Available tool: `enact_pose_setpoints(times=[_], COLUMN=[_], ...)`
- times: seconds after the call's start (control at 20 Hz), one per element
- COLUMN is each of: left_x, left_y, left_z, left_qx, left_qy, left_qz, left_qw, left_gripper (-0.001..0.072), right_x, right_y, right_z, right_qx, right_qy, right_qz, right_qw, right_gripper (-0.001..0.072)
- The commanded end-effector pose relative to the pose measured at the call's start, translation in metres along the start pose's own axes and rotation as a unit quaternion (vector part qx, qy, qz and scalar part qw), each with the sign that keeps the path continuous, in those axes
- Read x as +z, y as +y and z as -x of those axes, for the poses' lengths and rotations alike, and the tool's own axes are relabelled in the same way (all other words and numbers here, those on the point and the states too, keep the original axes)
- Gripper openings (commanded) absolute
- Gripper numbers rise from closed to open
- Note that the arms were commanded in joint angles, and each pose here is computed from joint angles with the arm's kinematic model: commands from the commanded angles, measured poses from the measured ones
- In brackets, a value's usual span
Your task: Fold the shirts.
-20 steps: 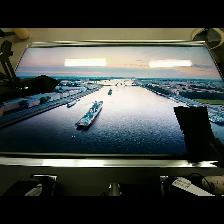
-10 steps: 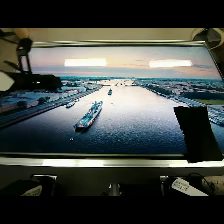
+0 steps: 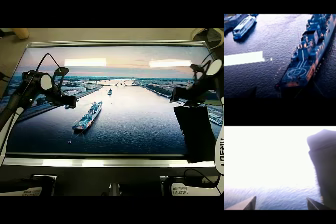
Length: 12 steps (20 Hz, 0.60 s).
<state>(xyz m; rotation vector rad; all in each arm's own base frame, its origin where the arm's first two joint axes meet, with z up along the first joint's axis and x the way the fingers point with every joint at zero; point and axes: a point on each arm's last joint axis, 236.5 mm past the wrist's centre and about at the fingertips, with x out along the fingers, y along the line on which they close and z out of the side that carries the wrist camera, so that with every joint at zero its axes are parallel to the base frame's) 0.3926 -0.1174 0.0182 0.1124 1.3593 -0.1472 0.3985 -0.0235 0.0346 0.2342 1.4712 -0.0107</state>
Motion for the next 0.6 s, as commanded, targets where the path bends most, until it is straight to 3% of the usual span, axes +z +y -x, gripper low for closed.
enact_pose_setpoints(times=[0.0,0.55], left_x=[-0.0004,-0.0007], left_y=[-0.0028,-0.0028], left_z=[-0.0046,-0.0062], left_qx=[0.0,0.0], left_qy=[-0.002,0.0], left_qz=[-0.001,-0.001], left_qw=[1.0,1.0], left_gripper=[0.0719,0.0719], right_x=[-0.0194,-0.0183], right_y=[0.0232,0.0234], right_z=[-0.0149,-0.015], right_qx=[0.007,0.008], right_qy=[0.056,0.054], right_qz=[0.023,0.023], right_qw=[0.998,0.998], right_gripper=[0.0676,0.0673])
